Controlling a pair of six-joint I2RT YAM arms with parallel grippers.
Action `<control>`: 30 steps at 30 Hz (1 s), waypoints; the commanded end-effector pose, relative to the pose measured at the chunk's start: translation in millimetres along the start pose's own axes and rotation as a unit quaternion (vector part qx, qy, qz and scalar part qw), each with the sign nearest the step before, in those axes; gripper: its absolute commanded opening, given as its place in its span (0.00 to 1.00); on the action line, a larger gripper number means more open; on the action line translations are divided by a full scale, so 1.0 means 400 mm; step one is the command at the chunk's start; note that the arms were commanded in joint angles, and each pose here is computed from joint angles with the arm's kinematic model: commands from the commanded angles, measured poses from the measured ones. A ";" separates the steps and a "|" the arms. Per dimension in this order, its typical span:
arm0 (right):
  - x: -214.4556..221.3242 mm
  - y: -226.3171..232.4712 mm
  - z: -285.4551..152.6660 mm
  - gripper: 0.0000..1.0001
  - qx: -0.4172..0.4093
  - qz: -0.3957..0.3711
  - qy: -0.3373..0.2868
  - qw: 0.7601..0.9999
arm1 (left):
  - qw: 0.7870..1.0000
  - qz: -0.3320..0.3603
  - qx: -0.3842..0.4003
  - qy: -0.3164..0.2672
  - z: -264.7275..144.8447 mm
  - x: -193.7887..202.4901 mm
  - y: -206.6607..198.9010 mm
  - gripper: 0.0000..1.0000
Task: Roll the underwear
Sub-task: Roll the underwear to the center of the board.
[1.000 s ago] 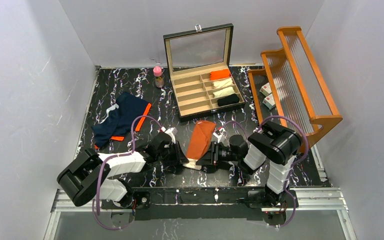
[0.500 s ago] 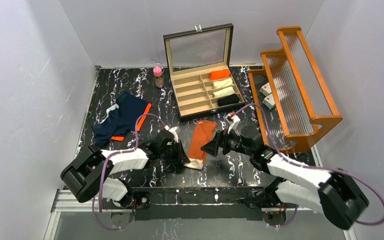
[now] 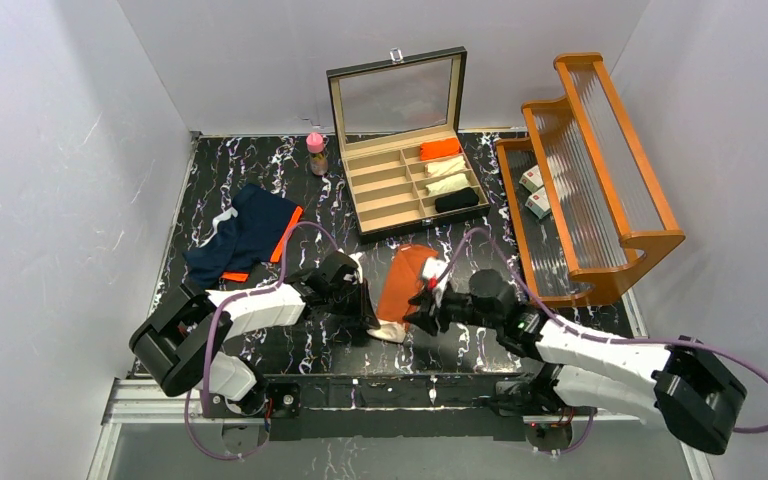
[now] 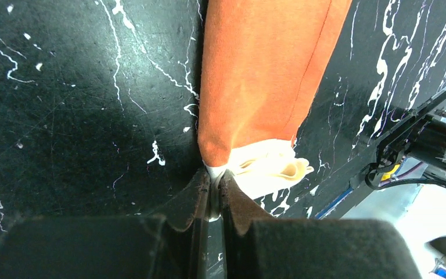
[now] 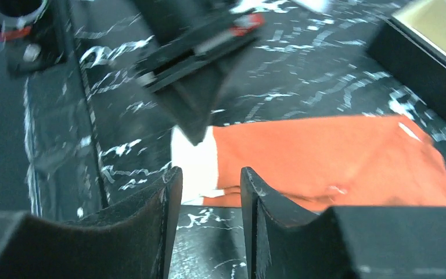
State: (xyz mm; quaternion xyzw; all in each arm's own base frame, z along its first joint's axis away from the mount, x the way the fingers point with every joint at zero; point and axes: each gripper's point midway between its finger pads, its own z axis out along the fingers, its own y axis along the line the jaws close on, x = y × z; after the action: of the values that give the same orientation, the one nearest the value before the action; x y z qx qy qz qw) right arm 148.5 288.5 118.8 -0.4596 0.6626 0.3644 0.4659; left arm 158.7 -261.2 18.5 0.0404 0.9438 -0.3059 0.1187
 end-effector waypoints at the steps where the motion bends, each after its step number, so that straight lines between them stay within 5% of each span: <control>1: 0.023 0.075 0.046 0.48 -0.041 -0.231 0.021 0.972 | 0.998 -0.002 -0.038 0.048 -0.008 0.054 0.042 0.00; 11: 0.074 0.160 0.122 0.48 -0.077 -0.345 0.035 0.935 | 0.998 -0.006 -0.039 0.044 -0.011 0.058 0.047 0.00; 30: 0.200 0.091 0.131 0.46 -0.032 -0.362 0.125 0.923 | 0.999 0.001 -0.032 0.044 -0.020 0.066 0.048 0.00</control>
State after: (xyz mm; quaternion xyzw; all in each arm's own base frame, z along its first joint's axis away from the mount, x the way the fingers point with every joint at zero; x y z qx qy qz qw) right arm 113.0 327.5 32.8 -0.7297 0.4767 0.1414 0.4694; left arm 152.2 -257.7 18.5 0.0430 0.9471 -0.3005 0.1044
